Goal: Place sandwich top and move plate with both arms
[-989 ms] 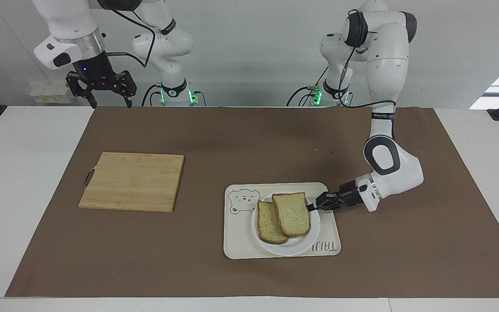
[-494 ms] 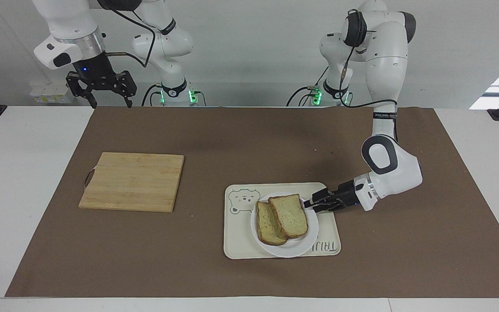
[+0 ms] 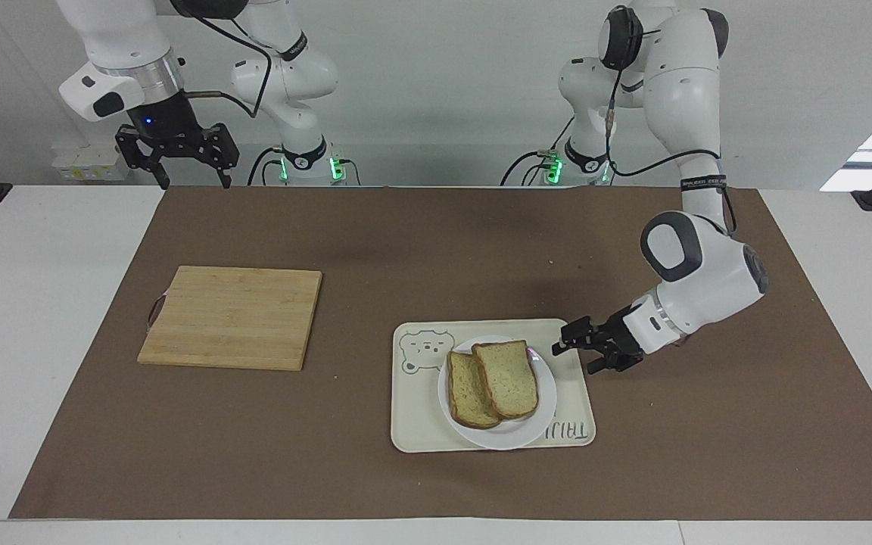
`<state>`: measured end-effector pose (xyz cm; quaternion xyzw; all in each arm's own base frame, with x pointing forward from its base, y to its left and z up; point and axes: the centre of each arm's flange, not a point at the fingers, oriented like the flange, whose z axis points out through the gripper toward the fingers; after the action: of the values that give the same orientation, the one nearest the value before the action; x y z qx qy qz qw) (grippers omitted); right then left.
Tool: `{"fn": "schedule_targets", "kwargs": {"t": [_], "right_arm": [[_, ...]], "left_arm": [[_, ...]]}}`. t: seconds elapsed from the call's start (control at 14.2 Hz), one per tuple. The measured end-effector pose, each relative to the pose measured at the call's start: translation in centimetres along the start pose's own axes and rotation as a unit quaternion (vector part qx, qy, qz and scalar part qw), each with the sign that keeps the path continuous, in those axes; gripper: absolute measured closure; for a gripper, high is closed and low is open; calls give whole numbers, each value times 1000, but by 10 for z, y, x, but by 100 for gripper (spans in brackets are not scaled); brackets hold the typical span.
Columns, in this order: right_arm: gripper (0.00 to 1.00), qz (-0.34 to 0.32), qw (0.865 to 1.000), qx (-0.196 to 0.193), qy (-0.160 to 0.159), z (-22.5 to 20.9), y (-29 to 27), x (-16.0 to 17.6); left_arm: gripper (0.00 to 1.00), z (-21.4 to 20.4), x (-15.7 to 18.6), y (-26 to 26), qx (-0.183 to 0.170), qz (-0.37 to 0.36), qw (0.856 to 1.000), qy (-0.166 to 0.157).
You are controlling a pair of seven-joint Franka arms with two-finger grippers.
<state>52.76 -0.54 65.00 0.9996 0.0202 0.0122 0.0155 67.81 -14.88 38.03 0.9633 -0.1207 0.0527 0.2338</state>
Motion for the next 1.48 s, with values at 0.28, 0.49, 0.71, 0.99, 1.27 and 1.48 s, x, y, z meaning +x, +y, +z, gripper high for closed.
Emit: {"fn": "schedule_targets", "kwargs": {"t": [0.28,0.49,0.71,0.99,1.27,1.48], "right_arm": [[0,0,1000,0,0,0,0,0],[0,0,1000,0,0,0,0,0],[0,0,1000,0,0,0,0,0],[0,0,1000,0,0,0,0,0],[0,0,1000,0,0,0,0,0],[0,0,1000,0,0,0,0,0]], "left_arm": [[0,-72,0,25,119,63,991,16],[0,-140,-8,26,175,83,980,36],[0,-219,-23,30,217,83,972,29],[0,-300,-50,26,217,45,975,-13],[0,-352,-92,42,204,27,977,-50],[0,-358,-106,46,199,21,977,-73]]}}
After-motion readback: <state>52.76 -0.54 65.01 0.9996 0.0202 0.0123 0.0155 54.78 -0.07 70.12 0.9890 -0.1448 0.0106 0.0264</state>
